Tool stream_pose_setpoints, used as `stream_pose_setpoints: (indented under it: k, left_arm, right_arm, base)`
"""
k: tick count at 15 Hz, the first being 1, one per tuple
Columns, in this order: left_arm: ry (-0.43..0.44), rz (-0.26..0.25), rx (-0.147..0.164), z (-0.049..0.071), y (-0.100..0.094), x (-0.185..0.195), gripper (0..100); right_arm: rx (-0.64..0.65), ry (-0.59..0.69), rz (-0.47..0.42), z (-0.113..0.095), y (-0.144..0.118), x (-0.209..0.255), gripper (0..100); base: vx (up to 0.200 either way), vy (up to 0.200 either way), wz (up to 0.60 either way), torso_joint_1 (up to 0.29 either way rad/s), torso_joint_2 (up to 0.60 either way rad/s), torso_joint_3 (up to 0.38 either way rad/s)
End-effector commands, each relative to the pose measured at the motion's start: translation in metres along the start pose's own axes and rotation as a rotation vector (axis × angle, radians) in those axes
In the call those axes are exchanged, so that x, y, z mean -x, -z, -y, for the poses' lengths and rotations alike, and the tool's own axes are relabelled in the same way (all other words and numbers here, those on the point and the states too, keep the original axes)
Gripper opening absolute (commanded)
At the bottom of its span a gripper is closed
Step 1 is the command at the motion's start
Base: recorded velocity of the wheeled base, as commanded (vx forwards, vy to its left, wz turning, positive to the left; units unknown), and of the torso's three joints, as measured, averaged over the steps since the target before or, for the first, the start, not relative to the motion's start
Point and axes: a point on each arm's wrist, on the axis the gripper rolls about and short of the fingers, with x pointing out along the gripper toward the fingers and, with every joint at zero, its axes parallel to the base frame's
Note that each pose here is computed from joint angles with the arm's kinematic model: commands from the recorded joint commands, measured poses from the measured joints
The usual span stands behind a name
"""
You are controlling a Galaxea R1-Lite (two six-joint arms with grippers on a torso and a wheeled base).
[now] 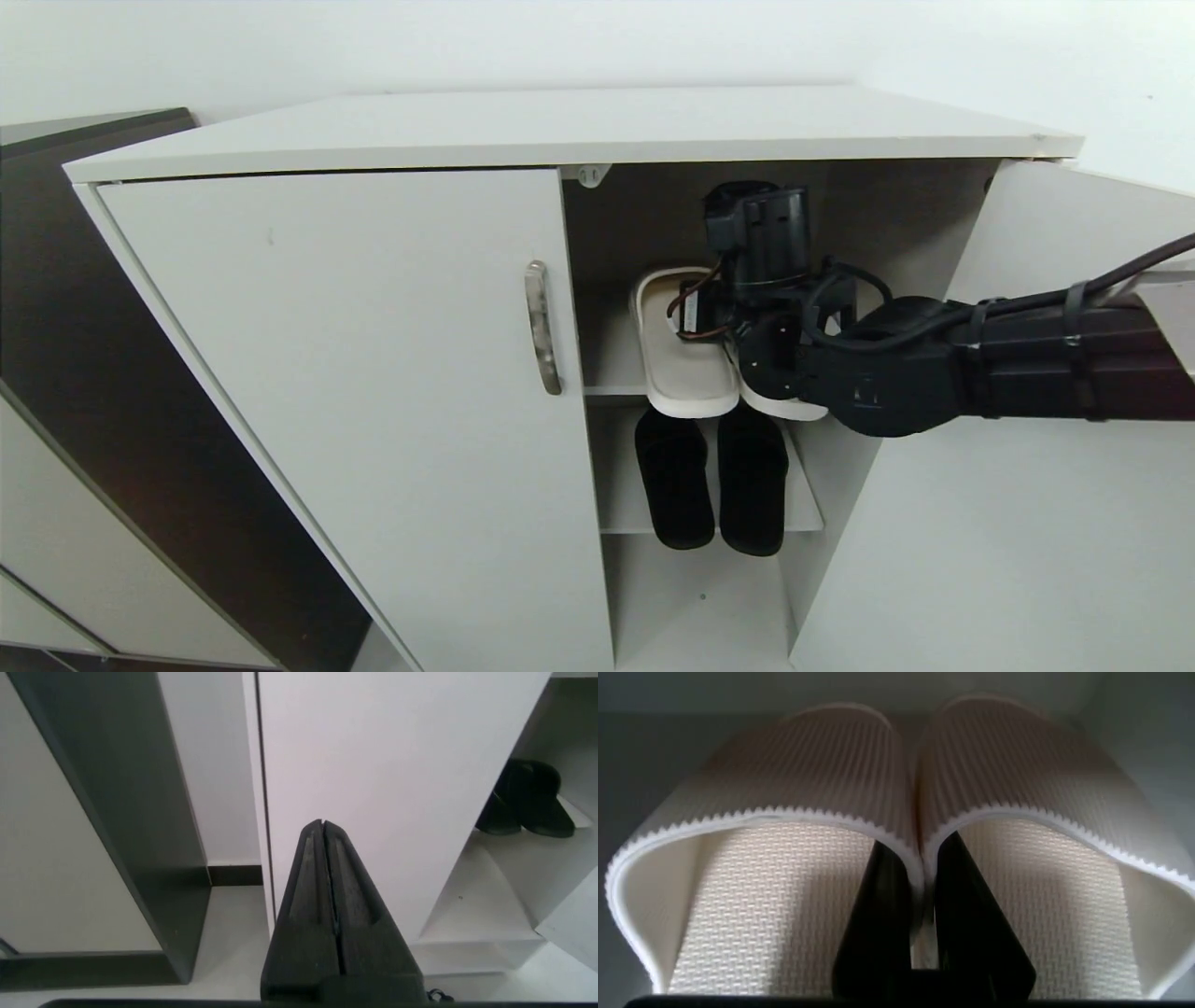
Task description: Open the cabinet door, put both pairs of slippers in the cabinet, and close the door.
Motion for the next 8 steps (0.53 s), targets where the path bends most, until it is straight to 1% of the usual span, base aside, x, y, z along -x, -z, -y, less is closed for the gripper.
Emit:
stream_pose_setpoints:
  k: [1, 3, 4, 8]
  left_arm:
    - [0.0, -0.001, 0.003, 0.0, 0.0, 0.0, 0]
    - [0.0, -0.001, 0.003, 0.0, 0.0, 0.0, 0]
    - [0.0, -0.001, 0.003, 0.0, 0.0, 0.0, 0]
    - [0.0, -0.001, 0.003, 0.0, 0.0, 0.0, 0]
  right_arm:
    - [0.004, 0.013, 0.001, -0.005, 0.007, -0.021, 0]
    - [0.011, 0.003, 0.002, -0.005, 0.005, -0.024, 0]
    - [0.017, -0.027, -0.003, -0.005, 0.005, -0.025, 0]
    - [0.022, -0.02, -0.007, -0.006, 0.009, -0.032, 0]
  base:
    - [0.0, 0.0, 0.0, 0.0, 0.0, 0.0]
    - [0.0, 0.0, 0.0, 0.0, 0.0, 0.0]
    - [0.0, 0.0, 0.0, 0.0, 0.0, 0.0]
    - [0.0, 0.0, 0.0, 0.0, 0.0, 0.0]
